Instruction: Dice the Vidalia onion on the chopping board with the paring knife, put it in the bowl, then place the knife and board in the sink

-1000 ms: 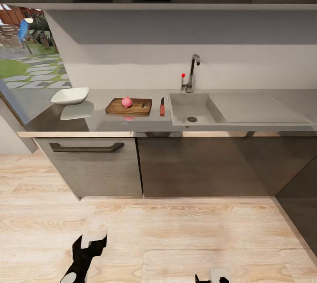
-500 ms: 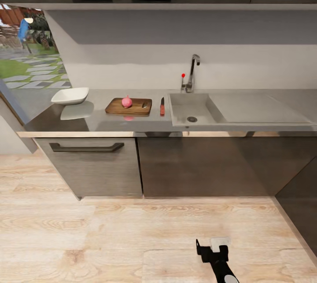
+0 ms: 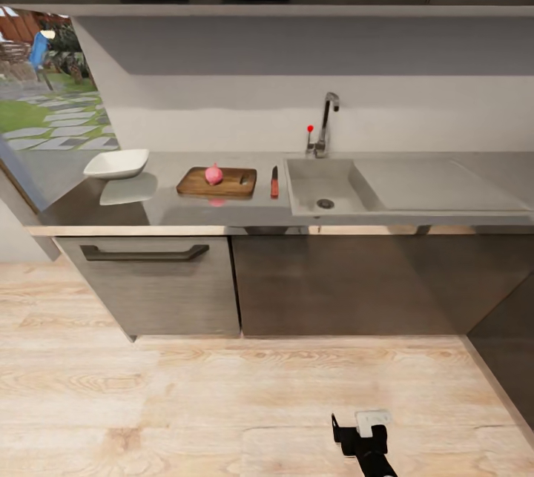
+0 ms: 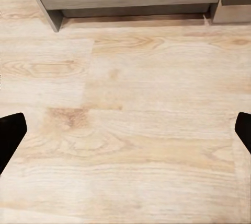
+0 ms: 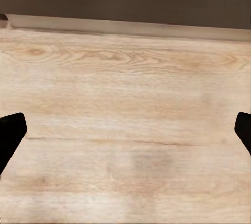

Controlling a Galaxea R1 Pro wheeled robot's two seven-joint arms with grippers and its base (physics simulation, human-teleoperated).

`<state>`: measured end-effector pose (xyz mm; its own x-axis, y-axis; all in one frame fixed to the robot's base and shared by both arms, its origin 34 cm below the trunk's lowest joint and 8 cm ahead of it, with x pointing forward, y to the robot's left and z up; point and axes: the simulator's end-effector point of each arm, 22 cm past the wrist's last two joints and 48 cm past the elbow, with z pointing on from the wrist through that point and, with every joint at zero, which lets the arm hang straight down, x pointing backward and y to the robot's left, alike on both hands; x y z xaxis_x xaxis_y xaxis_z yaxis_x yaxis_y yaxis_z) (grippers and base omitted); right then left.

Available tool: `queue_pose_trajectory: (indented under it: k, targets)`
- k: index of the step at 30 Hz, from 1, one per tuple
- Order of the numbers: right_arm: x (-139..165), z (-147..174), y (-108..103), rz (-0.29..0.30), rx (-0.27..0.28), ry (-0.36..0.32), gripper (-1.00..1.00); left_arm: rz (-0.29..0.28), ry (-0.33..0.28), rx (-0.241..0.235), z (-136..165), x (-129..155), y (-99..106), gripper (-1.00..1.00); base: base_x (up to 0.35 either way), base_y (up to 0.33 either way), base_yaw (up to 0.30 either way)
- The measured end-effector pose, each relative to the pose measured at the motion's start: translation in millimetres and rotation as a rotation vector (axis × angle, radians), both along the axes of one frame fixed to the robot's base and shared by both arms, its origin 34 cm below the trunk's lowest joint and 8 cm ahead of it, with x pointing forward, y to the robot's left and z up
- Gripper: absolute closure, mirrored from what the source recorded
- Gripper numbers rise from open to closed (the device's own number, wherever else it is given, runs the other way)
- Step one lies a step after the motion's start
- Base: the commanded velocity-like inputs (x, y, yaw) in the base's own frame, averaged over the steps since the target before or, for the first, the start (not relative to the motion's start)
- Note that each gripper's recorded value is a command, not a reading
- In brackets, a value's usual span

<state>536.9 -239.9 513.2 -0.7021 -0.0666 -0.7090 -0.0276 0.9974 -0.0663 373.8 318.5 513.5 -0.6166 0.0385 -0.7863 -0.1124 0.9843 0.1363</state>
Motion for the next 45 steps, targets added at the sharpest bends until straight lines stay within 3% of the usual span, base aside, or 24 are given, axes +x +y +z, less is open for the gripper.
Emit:
queue_pose_trajectory:
  k: [10,27,37,45]
  targets:
    - [-0.1,-0.2,-0.2,-0.001,0.000,0.001,-1.00,0.001,-0.001,0.001,0.3,0.5,0.8,-1.00,0.193,0.230,0.000]
    - [-0.6,-1.0,-0.5,-0.002,0.000,0.003,-1.00,0.000,0.001,0.002,-0.2,0.2,1.2,-1.00,-0.196,0.231,0.000]
    - [-0.6,-0.8,-0.3,-0.001,0.000,0.003,-1.00,0.004,-0.001,0.003,0.2,0.4,2.2,-1.00,-0.022,0.291,0.000]
    - [-1.1,-0.9,-0.3,-0.001,0.000,0.003,-1.00,0.003,0.002,0.002,-0.3,-0.2,1.0,-1.00,0.022,0.050,0.000]
